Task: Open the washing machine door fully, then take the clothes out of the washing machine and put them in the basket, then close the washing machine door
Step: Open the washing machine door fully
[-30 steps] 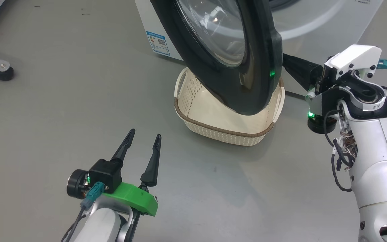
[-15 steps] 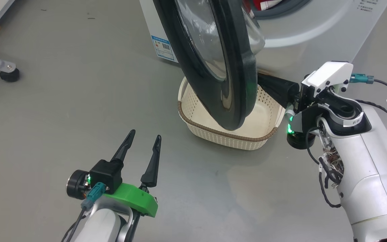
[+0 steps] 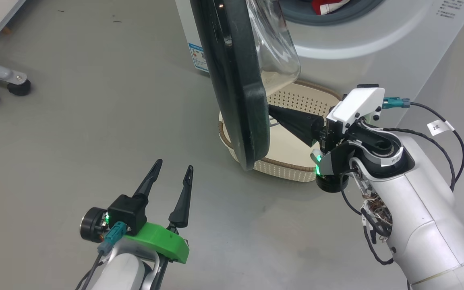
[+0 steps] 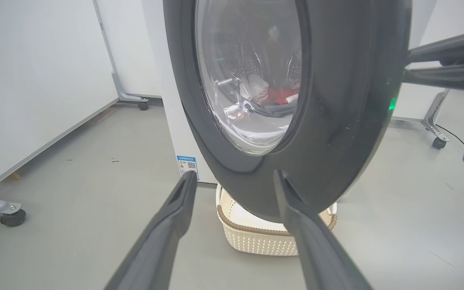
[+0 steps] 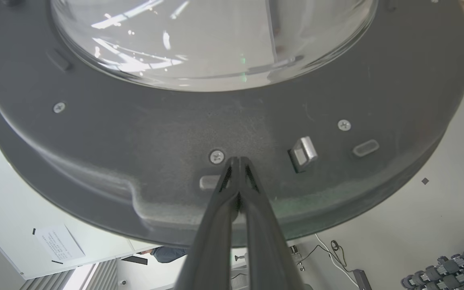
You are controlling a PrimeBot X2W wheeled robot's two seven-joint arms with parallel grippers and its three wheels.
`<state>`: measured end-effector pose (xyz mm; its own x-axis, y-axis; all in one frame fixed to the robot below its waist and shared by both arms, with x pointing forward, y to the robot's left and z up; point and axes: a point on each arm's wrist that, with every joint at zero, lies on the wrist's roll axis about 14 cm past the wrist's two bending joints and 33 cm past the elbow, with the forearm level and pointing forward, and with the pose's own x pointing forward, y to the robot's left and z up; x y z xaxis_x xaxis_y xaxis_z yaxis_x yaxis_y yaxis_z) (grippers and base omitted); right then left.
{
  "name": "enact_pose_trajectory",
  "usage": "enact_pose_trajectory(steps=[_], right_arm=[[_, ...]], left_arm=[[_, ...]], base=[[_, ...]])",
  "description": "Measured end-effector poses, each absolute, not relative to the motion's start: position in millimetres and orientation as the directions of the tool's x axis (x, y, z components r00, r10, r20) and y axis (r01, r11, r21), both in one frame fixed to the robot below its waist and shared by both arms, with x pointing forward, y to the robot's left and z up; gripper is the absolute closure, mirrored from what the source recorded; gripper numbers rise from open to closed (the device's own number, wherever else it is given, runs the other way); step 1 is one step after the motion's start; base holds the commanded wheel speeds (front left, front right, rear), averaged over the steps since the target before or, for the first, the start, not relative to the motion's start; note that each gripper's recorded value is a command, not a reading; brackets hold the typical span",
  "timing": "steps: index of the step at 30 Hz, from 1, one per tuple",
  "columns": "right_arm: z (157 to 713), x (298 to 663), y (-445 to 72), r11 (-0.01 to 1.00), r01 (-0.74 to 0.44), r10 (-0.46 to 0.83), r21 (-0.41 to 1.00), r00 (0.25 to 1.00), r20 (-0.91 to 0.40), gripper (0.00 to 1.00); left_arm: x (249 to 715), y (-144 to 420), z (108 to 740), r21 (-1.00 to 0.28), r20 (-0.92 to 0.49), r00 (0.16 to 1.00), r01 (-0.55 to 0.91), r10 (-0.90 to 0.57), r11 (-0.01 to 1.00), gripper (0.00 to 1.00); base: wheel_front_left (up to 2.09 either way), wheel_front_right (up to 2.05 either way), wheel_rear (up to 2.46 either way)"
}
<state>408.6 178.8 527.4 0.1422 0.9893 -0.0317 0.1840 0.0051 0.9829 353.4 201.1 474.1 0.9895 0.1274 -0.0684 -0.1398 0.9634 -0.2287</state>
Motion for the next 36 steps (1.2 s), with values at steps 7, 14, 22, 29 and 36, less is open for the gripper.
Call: enact_pose_trajectory(steps=[7,14,22,29,36], right_arm=[[529.1,390.4,188.7,0.001,0.193,0.994,0.981,0.106,-0.022,1.0],[530.9,383.0,193.3,-0.003,0.206,0.994,0.979,0.103,-0.019,1.0],[536.6,390.7,185.6,-0.005,0.175,0.981,0.985,0.193,-0.029,1.0],[531.4,407.7,160.5,0.122,-0.06,0.946,0.991,0.31,-0.097,1.0],[516.1,415.0,117.5,0.29,-0.251,0.882,0.924,0.444,-0.157,1.0]], left_arm=[[352.6,202.2,474.9,-0.228,-0.066,0.989,-0.143,0.131,0.963,0.0],[352.4,202.5,474.7,-0.229,-0.066,0.989,-0.144,0.133,0.963,0.0],[350.9,204.5,480.4,-0.23,-0.047,0.989,-0.146,0.139,0.962,0.0],[345.9,202.5,479.8,-0.243,-0.045,0.989,-0.145,0.138,0.959,0.0],[342.2,208.2,482.6,-0.24,-0.031,0.987,-0.159,0.156,0.958,0.0]], base=[[0.0,0.0,0.0],[0.0,0.0,0.0],[0.0,0.0,0.0],[0.0,0.0,0.0],[0.0,0.0,0.0]])
